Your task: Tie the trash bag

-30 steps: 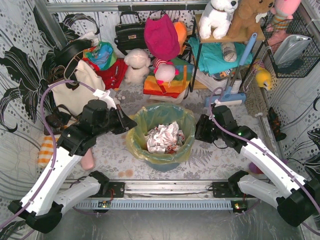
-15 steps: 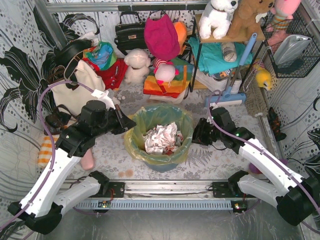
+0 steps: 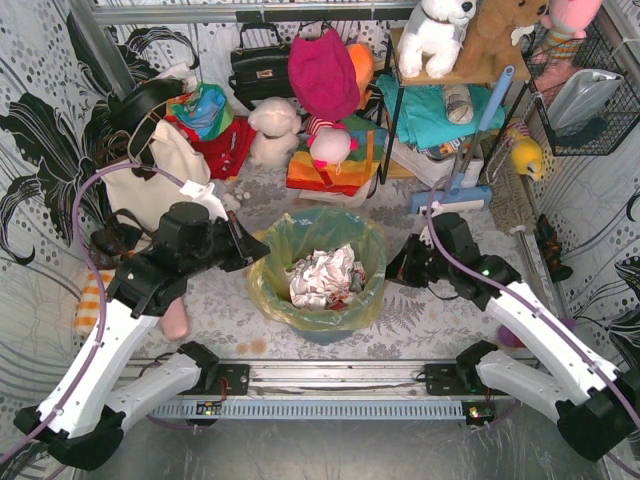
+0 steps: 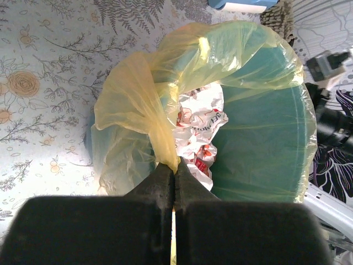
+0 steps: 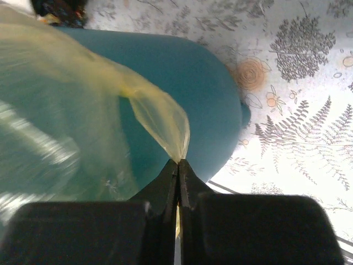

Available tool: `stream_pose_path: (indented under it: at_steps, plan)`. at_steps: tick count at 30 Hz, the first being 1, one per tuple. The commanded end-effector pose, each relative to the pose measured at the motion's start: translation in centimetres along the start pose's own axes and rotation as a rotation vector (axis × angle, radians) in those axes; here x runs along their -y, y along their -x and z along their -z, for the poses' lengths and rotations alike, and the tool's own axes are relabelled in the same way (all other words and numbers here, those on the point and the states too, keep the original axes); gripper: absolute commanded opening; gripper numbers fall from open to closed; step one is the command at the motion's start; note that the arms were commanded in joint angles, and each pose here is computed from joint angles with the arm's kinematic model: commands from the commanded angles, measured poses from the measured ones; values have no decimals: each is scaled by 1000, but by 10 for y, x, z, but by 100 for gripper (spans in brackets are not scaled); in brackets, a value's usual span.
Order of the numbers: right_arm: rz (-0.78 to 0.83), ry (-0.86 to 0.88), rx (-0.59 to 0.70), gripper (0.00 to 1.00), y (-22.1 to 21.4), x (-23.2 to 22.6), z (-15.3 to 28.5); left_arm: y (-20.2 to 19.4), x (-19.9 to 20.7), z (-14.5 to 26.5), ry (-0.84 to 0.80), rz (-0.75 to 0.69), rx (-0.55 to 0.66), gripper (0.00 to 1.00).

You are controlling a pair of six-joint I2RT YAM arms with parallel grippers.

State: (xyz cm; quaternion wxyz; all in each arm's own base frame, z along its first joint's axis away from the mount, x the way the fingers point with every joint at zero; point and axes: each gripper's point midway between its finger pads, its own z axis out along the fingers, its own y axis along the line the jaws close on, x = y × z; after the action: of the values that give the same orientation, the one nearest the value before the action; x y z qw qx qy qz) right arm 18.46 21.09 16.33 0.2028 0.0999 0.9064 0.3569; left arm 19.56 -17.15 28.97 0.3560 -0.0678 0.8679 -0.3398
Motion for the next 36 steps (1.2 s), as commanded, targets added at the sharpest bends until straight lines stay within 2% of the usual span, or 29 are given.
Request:
stream_pose_path:
  at_steps: [1,8,12,17,31,36]
  plan:
    - [3,44,116,0,20,-25,37,11,8,18,-15,1,56,0]
    - [-21,34,228,0,28,-29,79,14,8,27,-9,14,78,0]
    - [-18,115,268,0,31,-47,97,14,10,25,-12,14,71,0]
    - [2,286,274,0,39,-89,110,18,17,23,-37,19,79,0]
    - [78,428,268,0,61,-148,126,39,39,26,-94,17,123,0]
    - [74,543,205,0,55,-169,123,41,62,35,-218,10,131,0]
